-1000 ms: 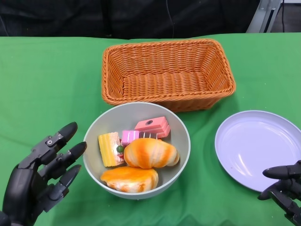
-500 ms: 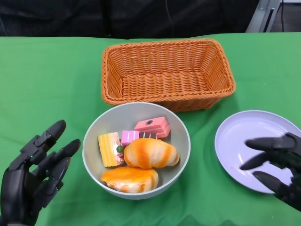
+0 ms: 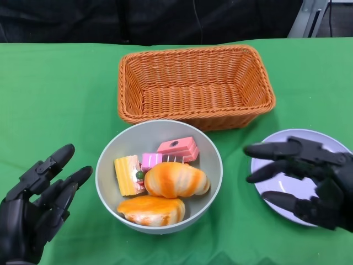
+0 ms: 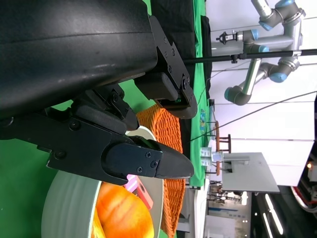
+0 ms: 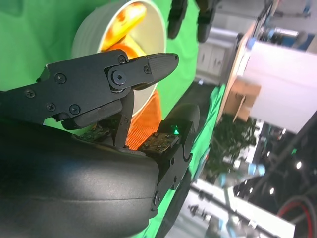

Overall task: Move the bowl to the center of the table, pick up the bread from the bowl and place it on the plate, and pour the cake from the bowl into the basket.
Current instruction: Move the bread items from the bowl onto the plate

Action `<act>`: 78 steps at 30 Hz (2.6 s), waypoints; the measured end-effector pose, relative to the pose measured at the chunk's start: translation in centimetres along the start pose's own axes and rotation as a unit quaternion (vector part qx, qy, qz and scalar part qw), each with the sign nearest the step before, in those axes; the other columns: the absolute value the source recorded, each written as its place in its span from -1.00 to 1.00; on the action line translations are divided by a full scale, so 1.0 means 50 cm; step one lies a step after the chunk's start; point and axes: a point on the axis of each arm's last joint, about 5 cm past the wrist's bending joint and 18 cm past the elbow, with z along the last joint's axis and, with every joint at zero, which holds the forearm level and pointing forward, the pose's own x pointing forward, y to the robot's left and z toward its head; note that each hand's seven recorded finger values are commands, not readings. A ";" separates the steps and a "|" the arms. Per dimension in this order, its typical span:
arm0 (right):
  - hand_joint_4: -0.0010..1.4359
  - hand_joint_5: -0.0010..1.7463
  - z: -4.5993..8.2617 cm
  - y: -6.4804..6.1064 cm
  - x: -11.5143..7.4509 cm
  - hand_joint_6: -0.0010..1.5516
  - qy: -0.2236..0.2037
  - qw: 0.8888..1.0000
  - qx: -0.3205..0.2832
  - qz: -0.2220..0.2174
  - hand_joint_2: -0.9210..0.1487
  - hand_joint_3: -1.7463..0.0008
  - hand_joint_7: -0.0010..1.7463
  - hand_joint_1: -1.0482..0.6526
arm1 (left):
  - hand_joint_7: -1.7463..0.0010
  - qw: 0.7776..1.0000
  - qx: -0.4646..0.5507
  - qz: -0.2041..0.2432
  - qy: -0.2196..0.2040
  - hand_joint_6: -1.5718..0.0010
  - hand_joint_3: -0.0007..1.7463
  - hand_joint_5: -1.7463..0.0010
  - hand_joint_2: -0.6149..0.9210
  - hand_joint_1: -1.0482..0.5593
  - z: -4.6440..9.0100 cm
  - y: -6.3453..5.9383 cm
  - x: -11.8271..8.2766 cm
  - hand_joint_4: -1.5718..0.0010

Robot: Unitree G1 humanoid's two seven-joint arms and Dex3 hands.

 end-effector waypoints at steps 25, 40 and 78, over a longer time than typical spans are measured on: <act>-0.11 -0.29 0.073 0.055 0.112 -0.09 -0.014 0.985 -0.162 0.049 -0.88 1.00 -0.91 -0.48 | 0.99 1.000 0.008 0.007 -0.003 -0.03 -0.84 0.98 1.00 -0.49 -0.018 -0.002 0.001 -0.15; -0.02 -0.48 0.075 0.089 0.157 -0.10 -0.006 0.976 -0.202 0.076 -0.94 0.99 -0.99 -0.56 | 0.99 1.000 0.017 0.011 -0.004 -0.04 -0.83 0.98 1.00 -0.45 -0.027 -0.003 -0.004 -0.17; -0.09 -0.80 0.059 0.123 0.160 -0.32 0.045 0.919 -0.354 0.165 -1.00 0.94 -1.00 -0.74 | 0.99 1.000 0.015 0.023 -0.005 -0.05 -0.85 1.00 1.00 -0.45 -0.033 -0.011 -0.009 -0.18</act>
